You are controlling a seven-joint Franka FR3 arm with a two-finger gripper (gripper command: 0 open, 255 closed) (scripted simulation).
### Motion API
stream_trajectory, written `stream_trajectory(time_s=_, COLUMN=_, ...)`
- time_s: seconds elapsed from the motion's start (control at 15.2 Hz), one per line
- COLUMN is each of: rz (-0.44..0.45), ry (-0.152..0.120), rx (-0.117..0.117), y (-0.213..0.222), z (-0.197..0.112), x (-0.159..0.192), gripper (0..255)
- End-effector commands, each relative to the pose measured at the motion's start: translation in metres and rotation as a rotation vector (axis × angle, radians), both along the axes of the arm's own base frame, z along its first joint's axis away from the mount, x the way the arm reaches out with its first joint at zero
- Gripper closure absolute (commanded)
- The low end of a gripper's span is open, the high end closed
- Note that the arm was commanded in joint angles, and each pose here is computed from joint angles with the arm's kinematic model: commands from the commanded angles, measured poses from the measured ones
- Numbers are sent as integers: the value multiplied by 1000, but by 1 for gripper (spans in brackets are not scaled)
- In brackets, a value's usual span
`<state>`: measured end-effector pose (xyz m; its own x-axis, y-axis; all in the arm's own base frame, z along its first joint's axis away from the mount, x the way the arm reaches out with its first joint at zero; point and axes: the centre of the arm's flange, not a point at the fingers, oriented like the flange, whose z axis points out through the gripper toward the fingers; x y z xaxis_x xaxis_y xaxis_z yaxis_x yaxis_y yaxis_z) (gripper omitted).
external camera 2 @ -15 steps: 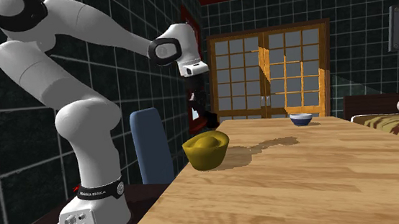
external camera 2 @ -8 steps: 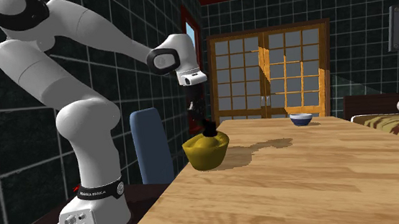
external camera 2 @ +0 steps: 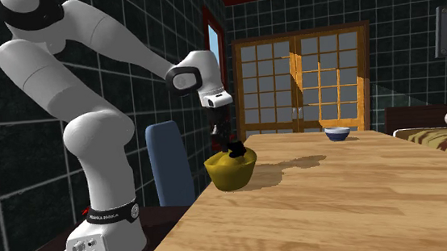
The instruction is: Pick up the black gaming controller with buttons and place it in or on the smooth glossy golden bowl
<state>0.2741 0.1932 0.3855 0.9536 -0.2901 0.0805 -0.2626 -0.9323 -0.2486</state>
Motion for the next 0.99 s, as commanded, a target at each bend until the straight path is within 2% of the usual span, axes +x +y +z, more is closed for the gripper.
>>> stream_trajectory(time_s=0.0, rz=0, ry=0, rx=0, y=0, z=-1, x=1, gripper=255)
stream_trajectory(time_s=0.33, rz=0, ry=0, rx=0, y=0, z=-1, x=1, gripper=255)
stream_trajectory(time_s=0.4, rz=0, ry=0, rx=0, y=0, z=-1, x=1, gripper=0)
stream_trajectory(time_s=0.73, rz=0, ry=0, rx=0, y=0, z=-1, x=1, gripper=0)
stream_trajectory(time_s=0.92, rz=0, ry=0, rx=0, y=-9, z=37, x=-5, gripper=0)
